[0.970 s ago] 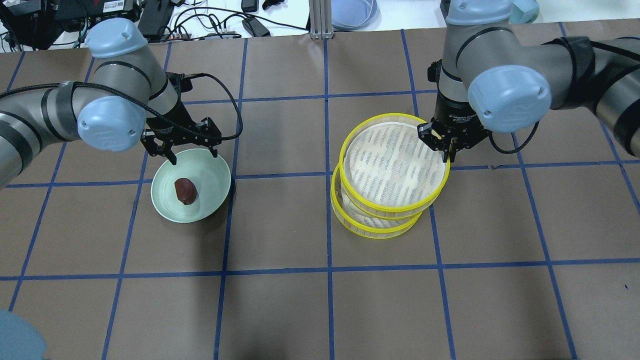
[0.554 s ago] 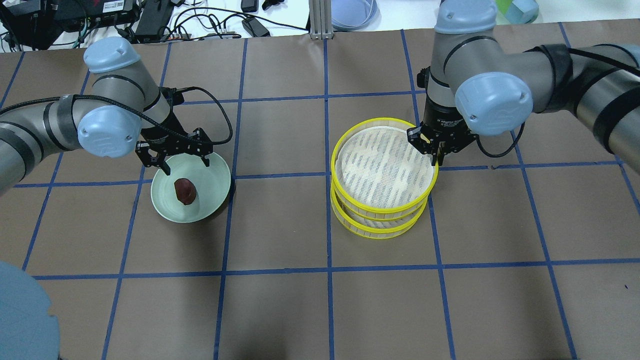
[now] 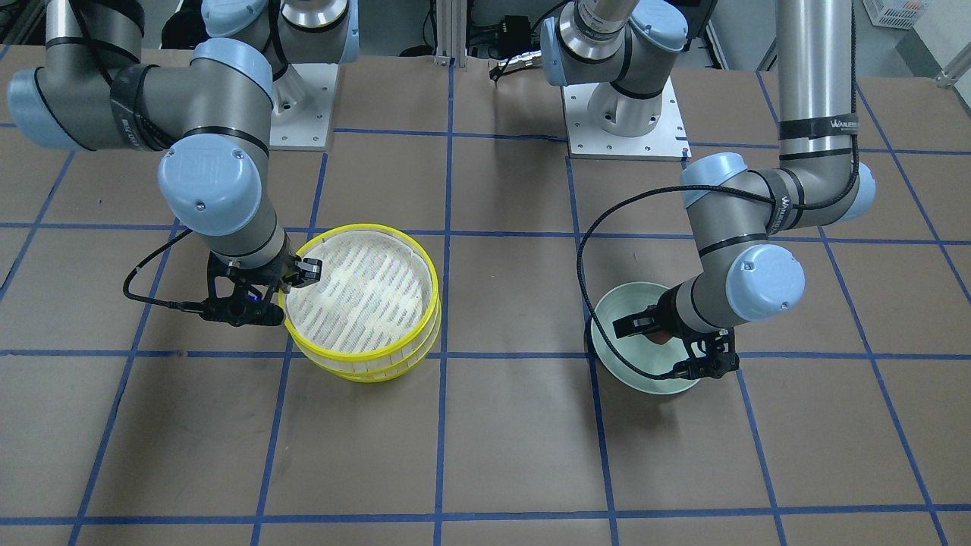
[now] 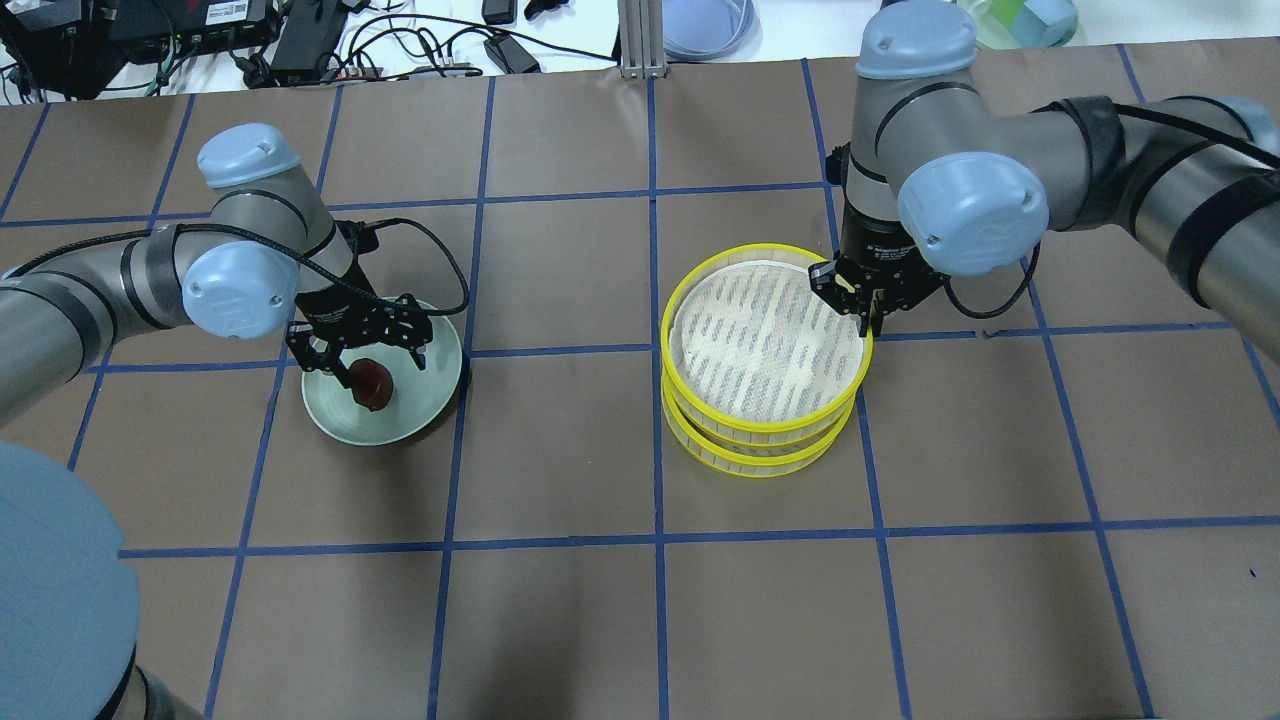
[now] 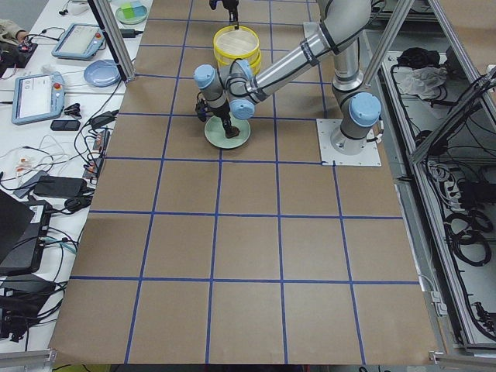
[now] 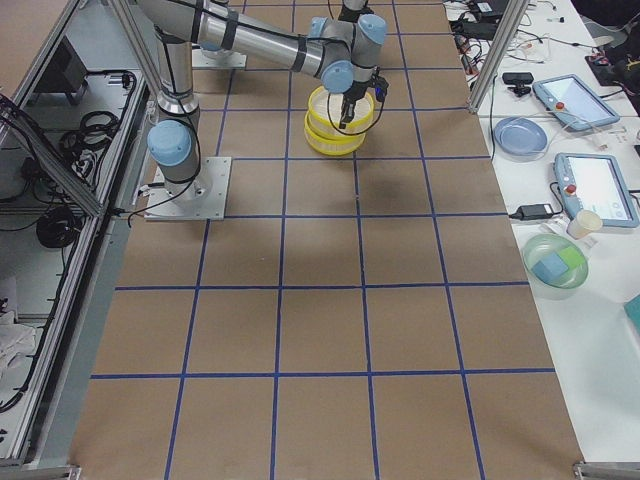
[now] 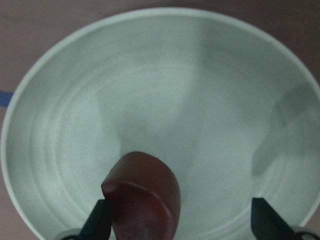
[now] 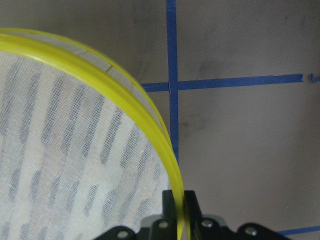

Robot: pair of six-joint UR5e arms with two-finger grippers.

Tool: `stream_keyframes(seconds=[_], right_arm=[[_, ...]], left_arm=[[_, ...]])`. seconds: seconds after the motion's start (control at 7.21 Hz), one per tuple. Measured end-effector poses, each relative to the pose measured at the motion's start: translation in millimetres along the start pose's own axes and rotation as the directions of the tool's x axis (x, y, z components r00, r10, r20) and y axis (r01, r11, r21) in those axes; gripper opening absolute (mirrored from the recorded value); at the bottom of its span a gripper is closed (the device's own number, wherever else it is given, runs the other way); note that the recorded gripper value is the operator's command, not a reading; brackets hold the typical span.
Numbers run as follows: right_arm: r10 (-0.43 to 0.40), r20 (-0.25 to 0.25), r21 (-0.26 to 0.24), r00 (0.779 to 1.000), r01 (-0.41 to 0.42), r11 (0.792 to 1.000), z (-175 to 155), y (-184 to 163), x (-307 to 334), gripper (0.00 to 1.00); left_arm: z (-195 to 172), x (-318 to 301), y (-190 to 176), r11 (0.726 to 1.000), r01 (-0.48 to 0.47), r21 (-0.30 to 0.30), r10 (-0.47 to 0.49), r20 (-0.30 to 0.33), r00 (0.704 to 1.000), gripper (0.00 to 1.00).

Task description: Stack buns with steamer

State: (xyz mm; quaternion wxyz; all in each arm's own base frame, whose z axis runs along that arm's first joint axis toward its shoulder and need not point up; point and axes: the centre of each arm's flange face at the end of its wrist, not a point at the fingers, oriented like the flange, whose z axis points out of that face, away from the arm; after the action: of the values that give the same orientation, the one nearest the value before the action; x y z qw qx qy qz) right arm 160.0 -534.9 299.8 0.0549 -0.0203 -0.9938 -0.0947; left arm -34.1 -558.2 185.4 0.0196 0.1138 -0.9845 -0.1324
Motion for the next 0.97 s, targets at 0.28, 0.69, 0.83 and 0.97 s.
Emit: stream_keyframes(seconds=[0.28, 0.69, 0.83, 0.97], right_arm=[[-0.003, -0.004, -0.015, 1.0, 0.003, 1.0, 7.3, 3.6, -0.1, 0.01], [-0.007, -0.003, -0.023, 1.0, 0.006, 1.0, 11.8, 6.9, -3.4, 0.01], [-0.014, -0.006, -0.024, 1.0, 0.013, 1.0, 12.4, 8.2, -7.5, 0.02], [-0.018, -0.008, -0.024, 1.0, 0.018, 1.0, 13.1, 8.9, -10.0, 0.14]], left_arm=[[2.0, -9.0, -4.2, 1.0, 0.012, -0.004, -0.012, -0.005, 1.0, 0.01], [-3.5, -11.3, -8.4, 1.0, 0.007, 0.026, -0.006, -0.006, 1.0, 0.0], [-8.8, -11.3, -8.6, 0.999, 0.004, 0.042, -0.004, -0.007, 1.0, 0.0], [-22.1, -10.5, -9.1, 0.997, -0.001, 0.072, 0.002, -0.007, 1.0, 0.0]])
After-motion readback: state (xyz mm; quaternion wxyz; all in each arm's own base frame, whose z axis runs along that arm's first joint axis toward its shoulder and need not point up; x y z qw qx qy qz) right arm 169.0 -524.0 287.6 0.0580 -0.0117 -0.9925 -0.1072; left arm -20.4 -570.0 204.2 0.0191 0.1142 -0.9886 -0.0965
